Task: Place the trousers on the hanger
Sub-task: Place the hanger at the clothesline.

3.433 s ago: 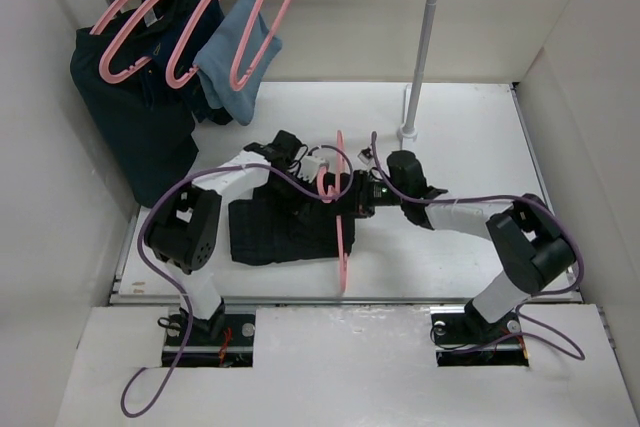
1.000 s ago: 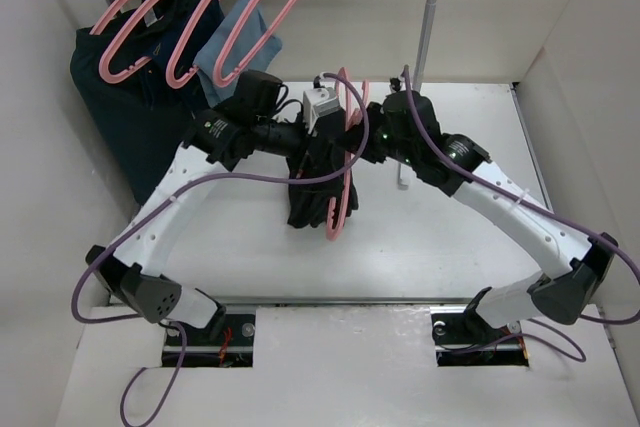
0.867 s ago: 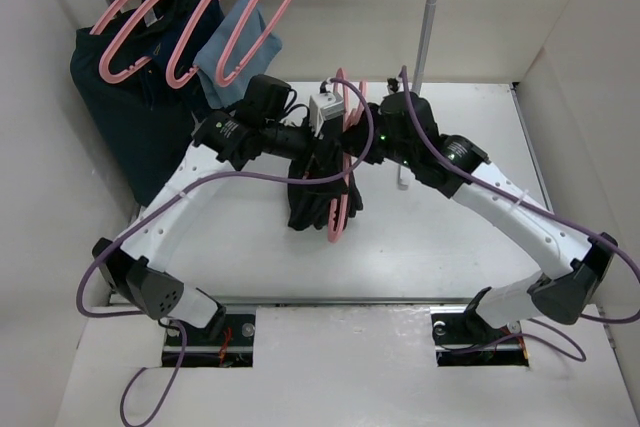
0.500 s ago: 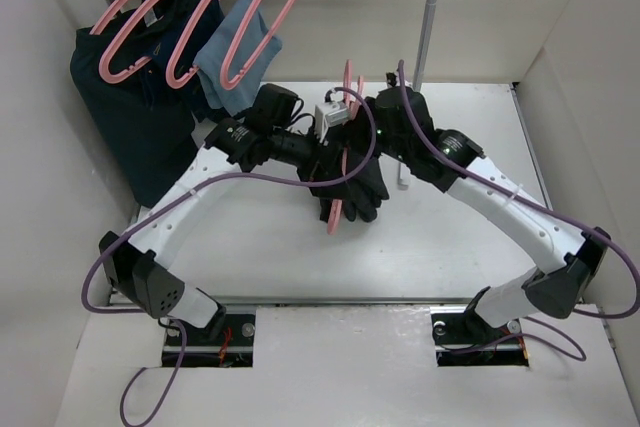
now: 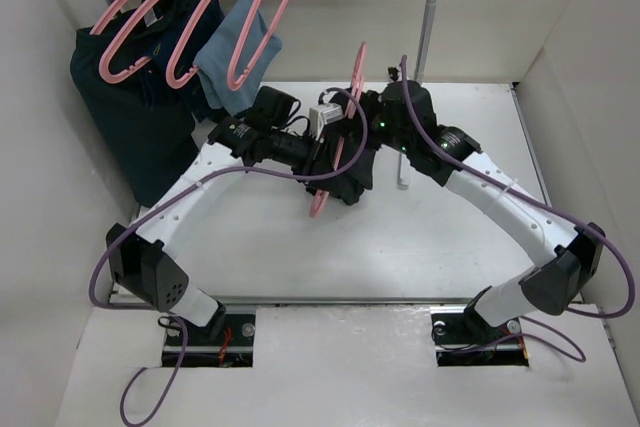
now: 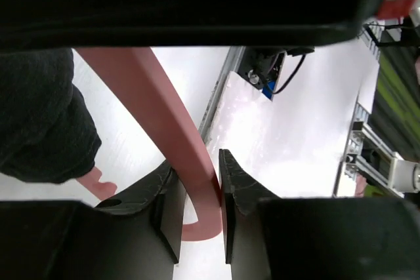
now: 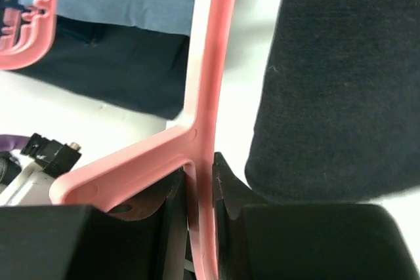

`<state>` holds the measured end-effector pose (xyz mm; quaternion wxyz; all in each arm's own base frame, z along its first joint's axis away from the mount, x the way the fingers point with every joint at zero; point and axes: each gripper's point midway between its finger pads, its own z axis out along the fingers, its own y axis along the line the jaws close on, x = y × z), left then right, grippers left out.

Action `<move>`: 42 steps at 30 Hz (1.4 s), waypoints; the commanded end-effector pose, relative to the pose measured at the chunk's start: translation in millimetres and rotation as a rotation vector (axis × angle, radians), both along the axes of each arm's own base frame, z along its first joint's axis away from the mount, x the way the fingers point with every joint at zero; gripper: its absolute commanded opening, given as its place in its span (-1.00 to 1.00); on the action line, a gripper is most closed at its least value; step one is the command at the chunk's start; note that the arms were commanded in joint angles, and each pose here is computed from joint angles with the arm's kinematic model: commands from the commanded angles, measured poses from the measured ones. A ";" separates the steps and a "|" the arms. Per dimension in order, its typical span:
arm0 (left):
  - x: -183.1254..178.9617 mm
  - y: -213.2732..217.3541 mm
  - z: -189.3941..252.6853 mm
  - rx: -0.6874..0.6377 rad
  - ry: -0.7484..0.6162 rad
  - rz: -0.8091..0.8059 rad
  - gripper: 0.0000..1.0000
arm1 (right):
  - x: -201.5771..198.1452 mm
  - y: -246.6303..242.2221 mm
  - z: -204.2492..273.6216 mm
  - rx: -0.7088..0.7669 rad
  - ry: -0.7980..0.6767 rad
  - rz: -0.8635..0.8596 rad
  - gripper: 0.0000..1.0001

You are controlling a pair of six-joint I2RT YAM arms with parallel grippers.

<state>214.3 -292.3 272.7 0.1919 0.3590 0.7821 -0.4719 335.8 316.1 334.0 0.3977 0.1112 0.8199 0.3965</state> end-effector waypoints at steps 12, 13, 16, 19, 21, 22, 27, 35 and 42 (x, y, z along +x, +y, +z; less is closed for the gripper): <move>18.4 -16.3 80.6 -0.261 -0.121 -0.118 -1.00 | -39.7 17.4 41.8 0.258 -0.139 0.222 0.01; 17.1 -16.4 81.4 -0.266 -0.118 -0.125 -1.00 | -40.9 16.4 50.2 0.274 -0.163 0.223 -0.21; 15.8 -16.9 80.6 -0.274 -0.114 -0.136 -1.00 | -42.2 17.9 48.2 0.293 -0.144 0.226 -0.62; 16.9 -16.8 76.8 -0.264 -0.101 -0.124 -1.00 | -42.3 24.0 60.0 0.317 -0.169 0.258 -1.00; 16.7 -15.1 77.1 -0.257 -0.122 -0.120 -0.51 | -45.0 24.4 74.1 0.334 -0.192 0.272 -1.00; 18.3 -13.8 73.1 -0.237 -0.121 -0.106 -0.07 | -37.9 18.7 75.2 0.330 -0.186 0.267 -1.00; 26.4 5.7 109.9 -0.200 -0.333 -0.055 1.00 | -3.4 -17.4 101.6 0.162 -0.165 0.192 -1.00; 68.1 72.4 164.5 -0.097 -0.631 0.270 1.00 | 40.1 -42.3 145.7 0.020 -0.241 0.308 -1.00; 86.1 111.7 148.0 -0.043 -0.602 0.421 1.00 | 74.0 -73.6 205.1 0.099 -0.477 0.286 -1.00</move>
